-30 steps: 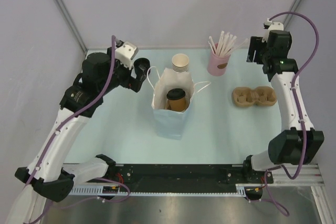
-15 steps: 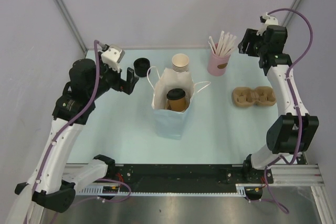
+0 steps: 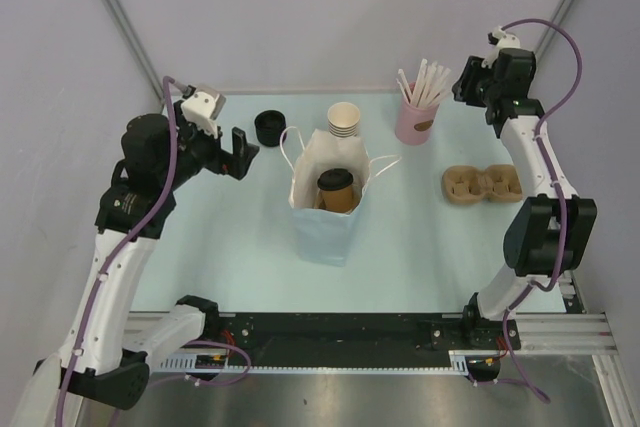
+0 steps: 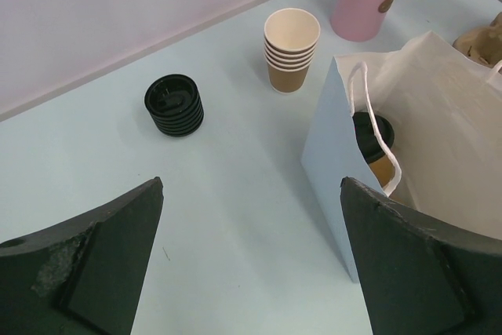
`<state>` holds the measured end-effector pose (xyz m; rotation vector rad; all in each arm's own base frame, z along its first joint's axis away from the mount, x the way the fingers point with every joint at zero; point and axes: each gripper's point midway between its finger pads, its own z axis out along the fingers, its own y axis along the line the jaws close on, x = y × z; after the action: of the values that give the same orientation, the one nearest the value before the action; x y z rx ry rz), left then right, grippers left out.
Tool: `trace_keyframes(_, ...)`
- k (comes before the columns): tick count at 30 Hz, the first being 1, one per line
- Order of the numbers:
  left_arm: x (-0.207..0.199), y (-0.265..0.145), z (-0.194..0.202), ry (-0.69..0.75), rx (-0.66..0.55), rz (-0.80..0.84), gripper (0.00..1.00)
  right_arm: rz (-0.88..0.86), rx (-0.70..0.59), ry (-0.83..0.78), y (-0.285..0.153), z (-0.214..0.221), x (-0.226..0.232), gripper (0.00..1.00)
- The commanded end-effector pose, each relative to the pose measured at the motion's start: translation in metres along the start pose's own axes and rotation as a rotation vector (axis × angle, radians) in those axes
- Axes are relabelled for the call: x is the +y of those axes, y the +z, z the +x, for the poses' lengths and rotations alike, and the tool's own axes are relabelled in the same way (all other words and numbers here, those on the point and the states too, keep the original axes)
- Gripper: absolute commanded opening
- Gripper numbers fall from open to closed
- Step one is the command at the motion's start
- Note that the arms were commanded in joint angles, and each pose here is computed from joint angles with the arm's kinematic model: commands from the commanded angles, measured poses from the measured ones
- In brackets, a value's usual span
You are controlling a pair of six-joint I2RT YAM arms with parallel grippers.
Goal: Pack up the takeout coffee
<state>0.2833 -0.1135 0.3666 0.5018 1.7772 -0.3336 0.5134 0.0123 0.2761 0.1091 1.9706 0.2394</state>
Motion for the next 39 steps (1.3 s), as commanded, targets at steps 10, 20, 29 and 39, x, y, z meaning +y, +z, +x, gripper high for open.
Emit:
trace_keyframes(10,0.008,-0.003,-0.007,-0.045,-0.05,0.002,1.0,-0.012,-0.115,-0.008,0.015,-0.036,0.002,0.2)
trace_keyframes(20,0.009,-0.004,-0.004,-0.059,-0.051,0.01,1.0,-0.008,-0.125,-0.021,0.011,-0.04,0.002,0.18)
trace_keyframes(29,0.011,-0.003,-0.003,-0.07,-0.051,0.01,0.99,0.041,-0.09,-0.017,0.019,-0.032,-0.009,0.41)
trace_keyframes(39,0.016,-0.004,-0.003,-0.084,-0.055,-0.001,1.0,-0.002,-0.121,-0.014,0.026,-0.043,-0.001,0.26)
